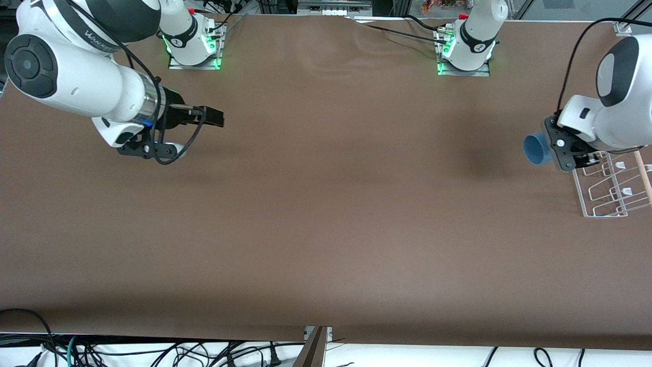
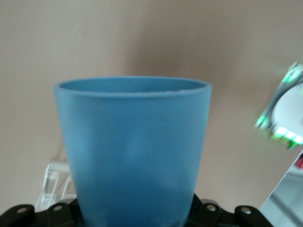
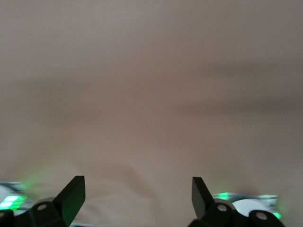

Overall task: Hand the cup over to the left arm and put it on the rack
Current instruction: 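Grasp the cup with the left gripper while the right gripper releases, withdraws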

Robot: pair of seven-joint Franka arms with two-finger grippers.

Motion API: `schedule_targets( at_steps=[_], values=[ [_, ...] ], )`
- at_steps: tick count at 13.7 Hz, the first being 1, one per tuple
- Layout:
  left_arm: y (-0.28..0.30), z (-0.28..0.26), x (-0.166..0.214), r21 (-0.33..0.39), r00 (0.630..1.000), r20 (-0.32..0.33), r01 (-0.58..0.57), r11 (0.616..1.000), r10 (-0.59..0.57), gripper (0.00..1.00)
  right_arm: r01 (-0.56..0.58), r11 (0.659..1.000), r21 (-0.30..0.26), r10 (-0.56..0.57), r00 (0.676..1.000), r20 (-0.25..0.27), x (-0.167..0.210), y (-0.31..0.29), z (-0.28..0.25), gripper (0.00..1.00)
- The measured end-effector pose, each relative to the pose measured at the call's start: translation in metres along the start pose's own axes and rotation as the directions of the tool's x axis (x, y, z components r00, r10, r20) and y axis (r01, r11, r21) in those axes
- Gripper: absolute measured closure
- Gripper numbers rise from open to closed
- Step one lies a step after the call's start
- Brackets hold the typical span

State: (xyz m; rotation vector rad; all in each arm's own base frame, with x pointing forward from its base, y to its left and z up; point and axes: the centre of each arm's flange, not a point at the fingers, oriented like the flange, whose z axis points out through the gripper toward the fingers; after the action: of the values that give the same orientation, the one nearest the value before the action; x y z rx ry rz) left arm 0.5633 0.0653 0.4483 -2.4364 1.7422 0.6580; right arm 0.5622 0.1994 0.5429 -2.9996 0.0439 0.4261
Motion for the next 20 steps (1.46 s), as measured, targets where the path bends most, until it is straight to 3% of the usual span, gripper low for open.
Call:
schedule_targets(
  at_steps=[3, 7, 13, 20],
  values=[
    [-0.024, 0.027, -0.025, 0.049, 0.97, 0.242, 0.024, 0.999, -0.035, 0.33, 0.158, 0.98, -0.12, -0.166, 0.985, -0.056, 0.015, 0.065, -0.011, 0.0],
    [-0.047, 0.053, -0.033, 0.084, 0.877, 0.48, -0.027, 0.996, -0.016, 0.33, 0.226, 0.955, -0.191, -0.247, 0.965, -0.092, 0.027, 0.097, -0.02, 0.0],
    [-0.077, 0.1, -0.072, 0.153, 0.721, 0.691, -0.203, 0.967, 0.042, 0.33, 0.242, 0.94, -0.241, -0.273, 0.956, -0.106, 0.021, 0.089, -0.033, 0.0],
    [-0.08, 0.132, -0.074, 0.115, 0.5, 0.854, -0.453, 0.884, 0.145, 0.33, 0.249, 0.935, -0.254, -0.288, 0.948, -0.132, 0.014, 0.082, -0.051, 0.0]
  ],
)
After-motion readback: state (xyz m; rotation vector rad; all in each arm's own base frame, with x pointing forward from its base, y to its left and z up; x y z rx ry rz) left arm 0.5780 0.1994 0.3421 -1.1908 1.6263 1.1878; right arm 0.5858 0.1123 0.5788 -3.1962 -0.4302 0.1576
